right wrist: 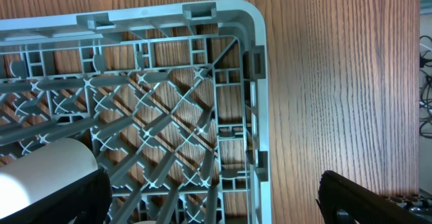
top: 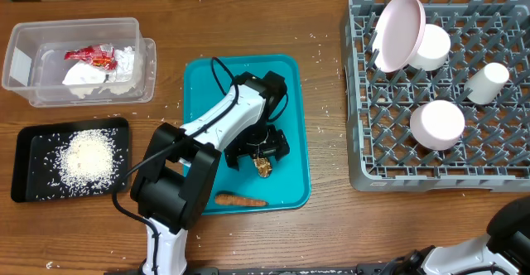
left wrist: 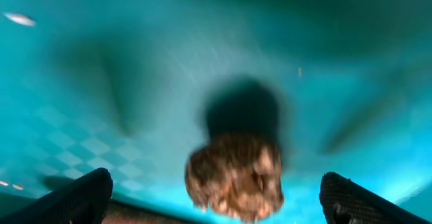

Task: Sort waste into correct bins and load items into the dishwasher
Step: 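Lower the left gripper onto the fried food piece on the tray, then close the left gripper on the fried food piece and lift it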

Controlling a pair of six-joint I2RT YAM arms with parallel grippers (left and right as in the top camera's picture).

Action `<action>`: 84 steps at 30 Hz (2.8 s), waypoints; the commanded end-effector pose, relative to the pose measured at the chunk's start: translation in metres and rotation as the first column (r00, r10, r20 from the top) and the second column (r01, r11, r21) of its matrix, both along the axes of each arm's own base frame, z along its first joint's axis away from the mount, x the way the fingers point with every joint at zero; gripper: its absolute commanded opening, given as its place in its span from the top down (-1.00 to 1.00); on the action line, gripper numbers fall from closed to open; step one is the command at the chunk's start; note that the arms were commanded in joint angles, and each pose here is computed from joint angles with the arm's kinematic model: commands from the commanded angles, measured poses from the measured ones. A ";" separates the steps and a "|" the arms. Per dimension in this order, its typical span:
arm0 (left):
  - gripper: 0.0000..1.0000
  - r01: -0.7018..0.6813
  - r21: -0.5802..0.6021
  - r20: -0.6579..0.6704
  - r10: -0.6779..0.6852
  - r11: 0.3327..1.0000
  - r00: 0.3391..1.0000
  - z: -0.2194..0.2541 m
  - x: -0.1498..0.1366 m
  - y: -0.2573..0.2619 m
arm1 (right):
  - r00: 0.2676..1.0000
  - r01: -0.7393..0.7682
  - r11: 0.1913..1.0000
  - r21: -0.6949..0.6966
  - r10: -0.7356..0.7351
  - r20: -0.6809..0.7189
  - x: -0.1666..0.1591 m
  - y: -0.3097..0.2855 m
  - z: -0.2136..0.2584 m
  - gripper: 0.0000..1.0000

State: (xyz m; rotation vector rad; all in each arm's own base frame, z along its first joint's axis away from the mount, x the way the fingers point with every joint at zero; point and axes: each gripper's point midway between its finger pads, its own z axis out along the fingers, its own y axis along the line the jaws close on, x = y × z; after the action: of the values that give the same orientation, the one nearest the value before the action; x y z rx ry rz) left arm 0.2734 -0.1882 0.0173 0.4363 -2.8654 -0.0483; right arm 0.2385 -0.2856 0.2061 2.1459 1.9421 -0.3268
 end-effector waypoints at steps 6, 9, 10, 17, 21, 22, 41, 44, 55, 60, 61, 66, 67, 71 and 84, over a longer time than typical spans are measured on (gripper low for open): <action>-0.86 -0.193 0.111 0.059 0.188 0.975 0.980 -0.007 -0.001 0.010 | 1.000 0.007 1.000 -0.001 -0.007 0.004 -0.001 -0.001 0.000 -1.00; -0.85 -0.195 0.062 0.017 0.194 0.979 0.981 -0.012 -0.010 0.000 | 1.000 0.007 1.000 -0.001 -0.007 0.004 -0.001 -0.001 0.000 -1.00; -0.83 -0.196 0.053 0.010 0.196 0.979 0.981 -0.014 -0.012 -0.002 | 1.000 0.007 1.000 -0.001 -0.007 0.004 -0.001 -0.001 0.000 -1.00; -0.62 -0.182 0.003 0.016 0.182 0.983 0.983 -0.025 -0.015 -0.015 | 1.000 0.007 1.000 -0.001 -0.007 0.004 -0.001 -0.001 0.000 -1.00; -0.45 -0.175 0.001 0.025 0.175 0.985 0.984 -0.026 -0.014 -0.017 | 1.000 0.007 1.000 -0.001 -0.007 0.004 -0.001 -0.001 0.000 -1.00; -0.43 -0.175 0.001 0.025 0.175 0.985 0.984 -0.026 -0.014 -0.017 | 1.000 0.007 1.000 -0.001 -0.007 0.004 -0.001 -0.001 0.000 -1.00; 0.17 -0.192 0.103 0.146 0.176 0.976 0.973 -0.028 0.004 0.004 | 1.000 0.007 1.000 -0.001 -0.007 0.004 -0.001 -0.001 0.000 -1.00; 0.33 -0.192 0.102 0.146 0.176 0.976 0.973 -0.028 0.004 0.003 | 1.000 0.007 1.000 -0.001 -0.007 0.004 -0.001 -0.001 0.000 -1.00; 0.19 -0.154 0.096 0.145 0.140 0.983 0.980 -0.028 0.007 0.006 | 1.000 0.007 1.000 -0.001 -0.007 0.004 -0.001 -0.001 0.000 -1.00; 0.46 -0.175 0.090 0.145 0.161 0.981 0.976 -0.027 0.017 0.020 | 1.000 0.007 1.000 -0.001 -0.007 0.004 -0.001 -0.001 0.000 -1.00; 0.47 -0.189 0.087 0.142 0.175 0.978 0.974 -0.027 0.019 0.023 | 1.000 0.007 1.000 -0.001 -0.007 0.004 -0.001 -0.001 0.000 -1.00; 0.52 -0.261 0.066 0.120 0.252 0.963 0.960 -0.026 0.031 0.047 | 1.000 0.007 1.000 -0.001 -0.007 0.004 -0.001 -0.001 0.000 -1.00; 0.51 -0.280 0.068 0.120 0.271 0.958 0.955 -0.025 0.034 0.054 | 1.000 0.007 1.000 -0.001 -0.007 0.004 -0.001 -0.001 0.000 -1.00; 0.51 -0.322 0.064 0.125 0.313 0.944 0.942 -0.014 0.051 0.083 | 1.000 0.007 1.000 -0.001 -0.007 0.004 -0.001 -0.001 0.000 -1.00; 0.58 -0.585 0.002 0.305 0.557 0.811 0.773 0.103 0.132 0.232 | 1.000 0.007 1.000 -0.001 -0.007 0.004 -0.001 -0.001 0.000 -1.00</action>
State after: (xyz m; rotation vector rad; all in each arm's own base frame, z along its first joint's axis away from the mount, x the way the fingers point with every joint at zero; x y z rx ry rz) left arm 0.3892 -0.0010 0.0883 1.3123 -2.8212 0.0155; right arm 0.2383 -0.2856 0.2061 2.1457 1.9427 -0.3280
